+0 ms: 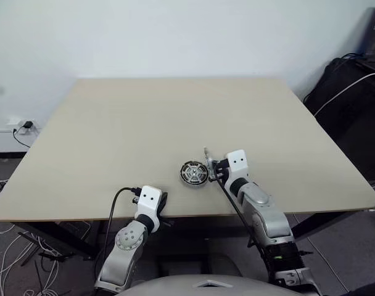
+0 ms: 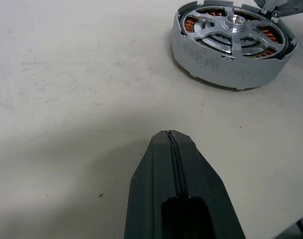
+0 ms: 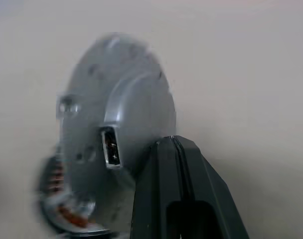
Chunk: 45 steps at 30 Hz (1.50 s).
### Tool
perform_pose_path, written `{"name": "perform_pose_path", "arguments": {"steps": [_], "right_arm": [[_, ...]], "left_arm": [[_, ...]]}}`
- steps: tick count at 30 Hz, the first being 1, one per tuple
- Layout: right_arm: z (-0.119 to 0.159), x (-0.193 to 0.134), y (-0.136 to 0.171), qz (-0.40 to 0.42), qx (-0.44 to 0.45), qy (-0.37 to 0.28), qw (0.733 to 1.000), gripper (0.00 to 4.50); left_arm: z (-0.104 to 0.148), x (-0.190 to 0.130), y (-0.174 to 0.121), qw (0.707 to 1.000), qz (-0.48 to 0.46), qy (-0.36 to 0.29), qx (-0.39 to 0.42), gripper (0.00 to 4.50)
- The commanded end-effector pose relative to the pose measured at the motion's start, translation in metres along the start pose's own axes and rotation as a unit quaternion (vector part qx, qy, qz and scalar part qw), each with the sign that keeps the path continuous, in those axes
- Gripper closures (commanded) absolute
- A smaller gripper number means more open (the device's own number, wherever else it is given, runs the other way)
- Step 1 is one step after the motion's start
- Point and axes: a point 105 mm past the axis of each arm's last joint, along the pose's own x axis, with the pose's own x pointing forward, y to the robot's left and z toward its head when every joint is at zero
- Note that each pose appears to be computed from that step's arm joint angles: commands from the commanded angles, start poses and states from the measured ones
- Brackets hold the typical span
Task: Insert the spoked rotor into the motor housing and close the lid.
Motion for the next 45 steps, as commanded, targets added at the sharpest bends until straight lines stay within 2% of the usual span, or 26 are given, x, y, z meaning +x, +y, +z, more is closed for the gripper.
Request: {"name": "perform_pose_path", "arguments": {"steps": [1,8,21,24,27,30,35,42,45], "right_arm": [[0.02,-0.001,0.021,0.054,0.003,-0.033,0.998,4.47],[0.005,0.009,0.028,0.052,0.005,-0.011,0.999,4.47],[-0.041,0.023,0.048,0.086,0.007,0.077,0.993,4.47],[-0.035,0.019,0.049,0.094,-0.014,0.07,0.993,4.47],[-0.02,0.009,0.05,0.11,-0.056,0.042,0.991,4.47],[-0.008,-0.002,0.05,0.118,-0.063,0.016,0.991,4.47],[-0.005,-0.017,0.038,0.087,-0.097,0.017,0.991,4.47],[0.009,-0.026,0.032,0.107,-0.187,-0.047,0.975,4.47],[0.005,-0.025,0.023,0.117,-0.2,-0.049,0.972,3.91]], "left_arm": [[0.014,0.001,-0.002,1.0,-0.001,-0.025,0.003,4.5],[0.015,0.002,-0.003,1.0,-0.005,-0.024,0.006,4.5],[0.015,0.002,-0.001,1.0,-0.002,-0.022,0.006,4.5],[0.014,0.001,-0.001,1.0,0.0,-0.022,0.005,4.5],[0.014,0.0,-0.001,1.0,0.001,-0.021,0.005,4.5],[0.013,0.0,-0.001,1.0,0.001,-0.021,0.005,4.5],[0.013,0.001,-0.003,1.0,-0.005,-0.02,0.006,4.5],[0.014,0.004,-0.005,1.0,-0.013,-0.02,0.01,4.5],[0.015,0.004,-0.005,1.0,-0.014,-0.021,0.011,4.5]]}}
